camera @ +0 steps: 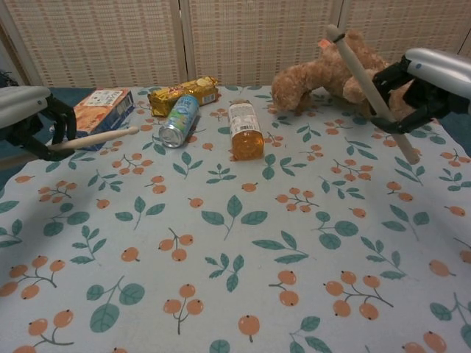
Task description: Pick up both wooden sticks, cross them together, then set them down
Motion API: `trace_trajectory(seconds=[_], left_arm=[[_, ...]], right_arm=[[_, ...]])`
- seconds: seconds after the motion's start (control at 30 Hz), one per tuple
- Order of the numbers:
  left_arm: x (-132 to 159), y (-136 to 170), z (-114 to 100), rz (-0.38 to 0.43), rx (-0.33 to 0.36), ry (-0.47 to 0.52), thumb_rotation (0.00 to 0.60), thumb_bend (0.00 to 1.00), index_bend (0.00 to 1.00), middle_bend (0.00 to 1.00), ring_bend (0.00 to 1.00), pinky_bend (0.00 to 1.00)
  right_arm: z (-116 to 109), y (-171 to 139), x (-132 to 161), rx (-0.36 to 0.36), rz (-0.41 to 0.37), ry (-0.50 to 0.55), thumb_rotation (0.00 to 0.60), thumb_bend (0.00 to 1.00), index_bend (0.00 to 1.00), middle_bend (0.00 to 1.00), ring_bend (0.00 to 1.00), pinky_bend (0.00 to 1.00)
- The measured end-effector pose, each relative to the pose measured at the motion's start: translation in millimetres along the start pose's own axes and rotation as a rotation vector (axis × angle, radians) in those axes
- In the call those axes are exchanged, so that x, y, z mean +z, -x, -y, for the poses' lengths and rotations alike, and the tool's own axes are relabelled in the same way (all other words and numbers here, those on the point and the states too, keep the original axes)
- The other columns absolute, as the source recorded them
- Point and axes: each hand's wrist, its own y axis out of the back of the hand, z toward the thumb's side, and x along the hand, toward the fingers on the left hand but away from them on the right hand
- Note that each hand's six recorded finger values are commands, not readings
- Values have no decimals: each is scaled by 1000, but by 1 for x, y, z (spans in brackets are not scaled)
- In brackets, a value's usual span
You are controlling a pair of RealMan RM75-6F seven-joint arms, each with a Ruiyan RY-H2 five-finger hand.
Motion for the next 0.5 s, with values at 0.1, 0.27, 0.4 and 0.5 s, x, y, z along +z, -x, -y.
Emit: trace_trajectory(seconds=[0.1,0.27,0.4,0.5], left_arm=[[-8,7,9,-26,-3,-51,600,382,703,878,935,1000],[-19,16,25,-85,0,-89,600,382,562,746,873,1000],[-23,22,36,-110,-29,-68,600,372,369,572,721,971],[-24,26,44,-118,-56,-51,600,362,227,401,554,836]], right_arm=[[7,0,-37,2,92,-66,600,445,820,661,934,1000],[23,1,-90,37,200,-165,600,440,640,592,703,1000],[44,-1,-115,109,231,-189,600,317,486,392,284,862],[61,-5,-120,164,221,-196,600,240,361,235,86,603]])
